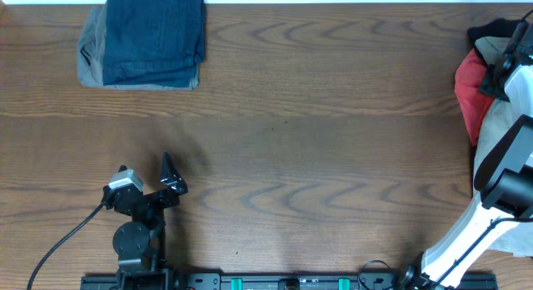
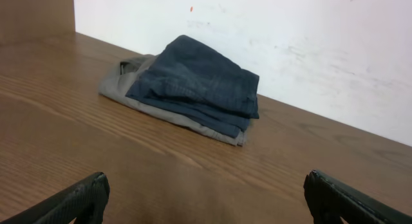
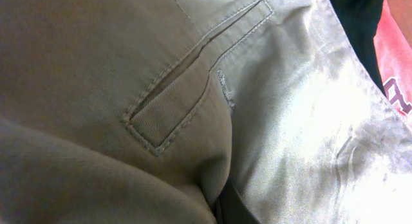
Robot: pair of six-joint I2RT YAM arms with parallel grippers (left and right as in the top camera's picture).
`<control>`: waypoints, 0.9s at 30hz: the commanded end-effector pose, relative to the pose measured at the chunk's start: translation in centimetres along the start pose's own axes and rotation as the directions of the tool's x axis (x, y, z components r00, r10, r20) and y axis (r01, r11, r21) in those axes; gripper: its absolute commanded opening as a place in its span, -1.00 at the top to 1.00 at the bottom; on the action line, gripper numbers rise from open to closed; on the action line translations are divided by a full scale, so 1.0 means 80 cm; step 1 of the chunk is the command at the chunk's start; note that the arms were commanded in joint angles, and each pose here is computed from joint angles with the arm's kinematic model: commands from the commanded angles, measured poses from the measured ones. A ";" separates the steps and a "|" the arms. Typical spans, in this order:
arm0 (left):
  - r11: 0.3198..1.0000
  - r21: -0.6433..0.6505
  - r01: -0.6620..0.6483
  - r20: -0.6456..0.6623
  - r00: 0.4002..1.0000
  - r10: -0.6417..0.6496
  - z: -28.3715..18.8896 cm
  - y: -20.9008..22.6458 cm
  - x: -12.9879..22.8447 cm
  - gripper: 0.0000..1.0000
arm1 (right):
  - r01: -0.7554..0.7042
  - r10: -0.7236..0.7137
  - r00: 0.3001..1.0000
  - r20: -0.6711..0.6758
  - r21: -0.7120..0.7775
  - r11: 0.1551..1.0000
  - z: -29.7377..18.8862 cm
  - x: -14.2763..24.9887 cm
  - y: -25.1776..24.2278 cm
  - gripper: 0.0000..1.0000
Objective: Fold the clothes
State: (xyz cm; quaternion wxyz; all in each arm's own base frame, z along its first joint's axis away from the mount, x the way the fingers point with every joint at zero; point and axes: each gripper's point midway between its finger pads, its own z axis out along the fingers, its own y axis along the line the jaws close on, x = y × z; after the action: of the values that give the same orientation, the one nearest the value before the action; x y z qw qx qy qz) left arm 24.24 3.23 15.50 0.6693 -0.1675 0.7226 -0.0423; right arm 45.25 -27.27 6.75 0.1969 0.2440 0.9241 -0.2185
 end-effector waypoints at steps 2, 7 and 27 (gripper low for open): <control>0.999 -0.028 -0.019 -0.045 0.999 0.018 0.001 0.010 0.020 -0.96 | -0.051 0.051 0.998 0.047 0.013 0.999 -0.024 -0.017 -0.013 0.92; 0.999 -0.028 -0.019 -0.045 0.999 0.018 0.001 0.010 0.020 -0.96 | -0.054 0.053 0.997 0.048 0.015 0.998 -0.024 -0.017 -0.014 0.86; 0.999 -0.028 -0.019 -0.045 0.999 0.018 0.001 0.010 0.020 -0.96 | -0.090 0.085 0.988 0.129 0.033 0.995 -0.067 -0.042 -0.038 0.98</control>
State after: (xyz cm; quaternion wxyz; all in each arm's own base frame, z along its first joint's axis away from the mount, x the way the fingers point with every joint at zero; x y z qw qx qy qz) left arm 24.24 3.23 15.50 0.6693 -0.1675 0.7226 -0.0423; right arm 45.14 -27.98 11.19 0.2376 0.2633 0.9050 -0.2350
